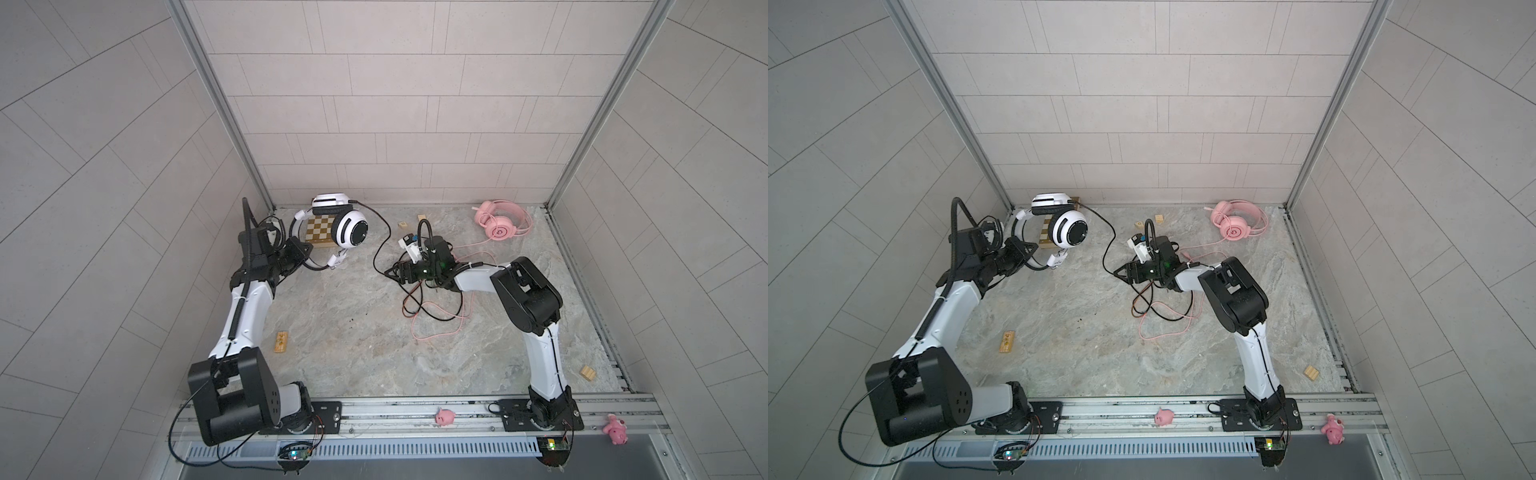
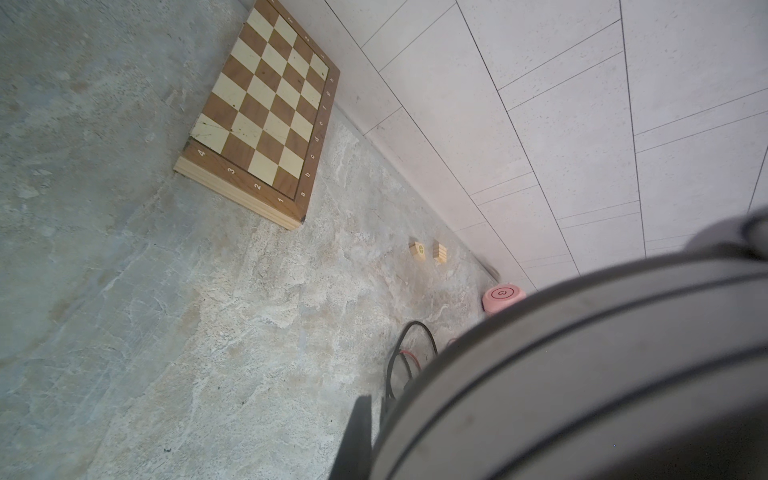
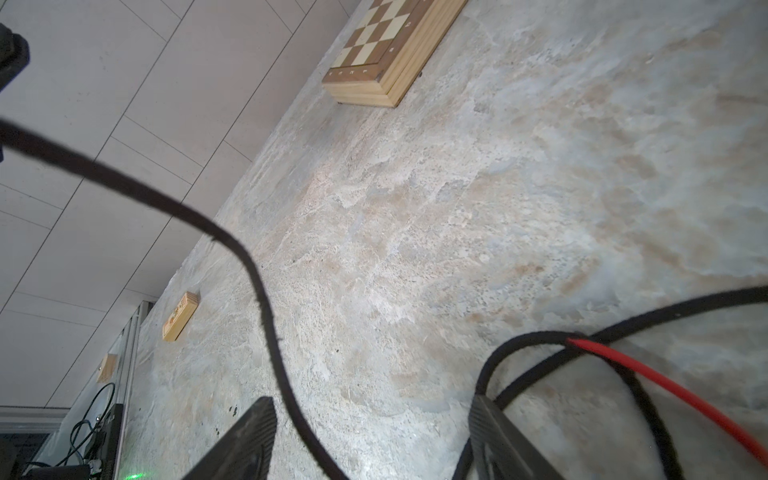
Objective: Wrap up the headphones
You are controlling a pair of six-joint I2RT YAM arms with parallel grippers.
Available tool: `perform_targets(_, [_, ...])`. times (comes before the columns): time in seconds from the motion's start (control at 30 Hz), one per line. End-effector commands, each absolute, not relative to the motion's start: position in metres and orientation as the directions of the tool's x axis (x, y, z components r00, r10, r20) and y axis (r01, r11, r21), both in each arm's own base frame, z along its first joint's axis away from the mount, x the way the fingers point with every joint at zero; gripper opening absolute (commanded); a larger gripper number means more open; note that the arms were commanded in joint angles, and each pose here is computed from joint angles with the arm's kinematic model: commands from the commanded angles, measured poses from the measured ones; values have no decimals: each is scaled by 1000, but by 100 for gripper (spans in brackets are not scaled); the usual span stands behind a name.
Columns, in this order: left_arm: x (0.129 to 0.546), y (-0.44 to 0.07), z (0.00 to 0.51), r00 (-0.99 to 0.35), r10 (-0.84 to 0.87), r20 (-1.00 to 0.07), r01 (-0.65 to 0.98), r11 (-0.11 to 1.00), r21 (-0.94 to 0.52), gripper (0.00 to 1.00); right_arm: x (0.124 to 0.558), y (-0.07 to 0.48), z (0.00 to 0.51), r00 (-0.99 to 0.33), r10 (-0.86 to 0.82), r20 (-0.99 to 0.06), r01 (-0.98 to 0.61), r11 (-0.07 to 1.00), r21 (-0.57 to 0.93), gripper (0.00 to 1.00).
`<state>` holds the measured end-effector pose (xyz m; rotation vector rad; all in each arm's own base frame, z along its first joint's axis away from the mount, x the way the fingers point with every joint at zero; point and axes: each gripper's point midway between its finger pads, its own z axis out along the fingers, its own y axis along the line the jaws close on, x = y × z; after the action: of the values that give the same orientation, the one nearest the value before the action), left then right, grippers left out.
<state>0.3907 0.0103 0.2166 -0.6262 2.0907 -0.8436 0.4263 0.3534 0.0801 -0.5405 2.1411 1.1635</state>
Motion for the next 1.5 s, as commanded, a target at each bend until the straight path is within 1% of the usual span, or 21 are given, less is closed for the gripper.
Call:
perform_targets(0.0, [396,8,239,-544,-664,-514,-70,646,-760,0,425,351,98,-703,-28,-710,-626,499,600,76])
perform_targets(0.1, [396,8,240,-543,-663,-515,-69,646,-760,0,418,354,83,-701,-114,-704,-642,531,553,76])
perform_targets(0.2, [396,8,239,-544,-663,-514,-70,646,-760,0,408,356,67,-669,-245,-702,-679,586,442,75])
perform_targets(0.27, [396,8,240,-543,-663,-514,-69,646,-760,0,407,353,58,-653,-294,-698,-684,626,375,73])
perform_targets(0.33, [396,8,240,-543,-663,-514,-69,646,-760,0,407,351,50,-653,-314,-689,-676,651,345,68])
perform_targets(0.4, [396,8,238,-545,-664,-512,-72,646,-760,0,408,351,49,-654,-308,-691,-674,653,346,60])
perform_targets(0.43, [396,8,238,-545,-664,-513,-72,646,-760,0,408,351,49,-657,-305,-690,-671,654,350,53])
perform_targets(0.57, [396,8,239,-543,-664,-514,-71,646,-760,0,406,353,54,-655,-300,-693,-674,648,356,21])
perform_targets(0.67, [396,8,238,-544,-663,-514,-73,647,-759,0,401,351,65,-651,-293,-700,-674,646,357,8])
perform_targets(0.73, [396,9,238,-544,-664,-513,-76,648,-758,0,396,347,76,-645,-288,-708,-673,653,348,6])
perform_targets(0.8, [396,9,237,-542,-666,-512,-80,648,-758,0,392,336,84,-649,-294,-702,-648,697,308,3])
perform_targets(0.87, [396,10,236,-541,-668,-511,-90,650,-755,0,388,317,92,-670,-309,-675,-589,774,230,1])
perform_targets(1.0, [393,12,234,-541,-666,-513,-110,661,-742,0,359,298,111,-681,-396,-616,-582,803,128,1])
perform_targets(1.23, [385,13,240,-534,-628,-566,-132,723,-678,0,303,276,168,-601,-574,-557,-639,763,-97,1])
perform_targets(1.37, [375,7,246,-545,-550,-634,-147,806,-573,0,277,273,204,-509,-655,-559,-672,708,-218,1])
perform_targets(1.47, [368,15,244,-544,-520,-659,-204,844,-497,0,260,269,231,-477,-667,-573,-681,692,-238,1])
